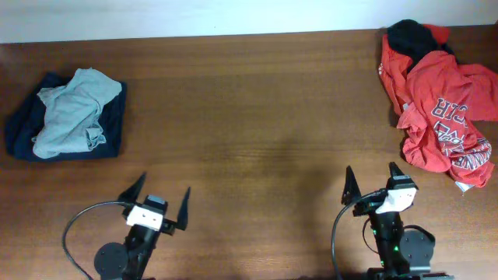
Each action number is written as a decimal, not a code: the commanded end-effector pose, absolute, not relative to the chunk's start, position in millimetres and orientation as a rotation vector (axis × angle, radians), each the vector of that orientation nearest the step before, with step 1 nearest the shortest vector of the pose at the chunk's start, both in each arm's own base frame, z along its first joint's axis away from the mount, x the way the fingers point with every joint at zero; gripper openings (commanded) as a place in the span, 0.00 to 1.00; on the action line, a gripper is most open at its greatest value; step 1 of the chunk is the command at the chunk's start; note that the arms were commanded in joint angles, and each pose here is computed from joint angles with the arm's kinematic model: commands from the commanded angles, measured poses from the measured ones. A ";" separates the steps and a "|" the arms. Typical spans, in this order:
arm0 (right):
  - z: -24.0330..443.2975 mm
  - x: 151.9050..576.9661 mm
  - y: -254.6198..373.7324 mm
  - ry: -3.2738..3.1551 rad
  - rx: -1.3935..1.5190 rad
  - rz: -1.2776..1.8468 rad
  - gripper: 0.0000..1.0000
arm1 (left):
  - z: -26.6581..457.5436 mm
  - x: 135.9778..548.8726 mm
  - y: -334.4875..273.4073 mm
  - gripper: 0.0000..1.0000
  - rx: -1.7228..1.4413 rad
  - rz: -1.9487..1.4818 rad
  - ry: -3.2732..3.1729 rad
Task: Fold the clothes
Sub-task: 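Move the right gripper to the red t-shirt pile and grasp it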
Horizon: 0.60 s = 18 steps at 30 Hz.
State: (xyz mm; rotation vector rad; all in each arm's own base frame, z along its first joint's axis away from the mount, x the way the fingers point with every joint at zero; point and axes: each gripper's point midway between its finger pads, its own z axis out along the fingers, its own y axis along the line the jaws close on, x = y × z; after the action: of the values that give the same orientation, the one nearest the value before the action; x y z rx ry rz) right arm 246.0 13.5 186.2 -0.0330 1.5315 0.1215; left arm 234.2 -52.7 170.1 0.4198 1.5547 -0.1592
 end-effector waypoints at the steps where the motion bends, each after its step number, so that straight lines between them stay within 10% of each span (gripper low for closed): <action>1: 205.2 241.7 28.9 1.463 -0.072 0.225 0.99 | 169.4 222.9 -79.1 0.99 0.533 -0.310 1.521; 18: 328.3 292.7 46.5 1.671 -0.137 0.340 0.98 | 270.3 280.2 -78.1 0.99 0.488 -0.442 1.645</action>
State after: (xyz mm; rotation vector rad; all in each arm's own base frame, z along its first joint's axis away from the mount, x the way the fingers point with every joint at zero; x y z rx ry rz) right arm 280.7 39.3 302.6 -0.1110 1.6557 0.2968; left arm 266.2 -72.4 250.4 0.4674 1.6217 -0.3781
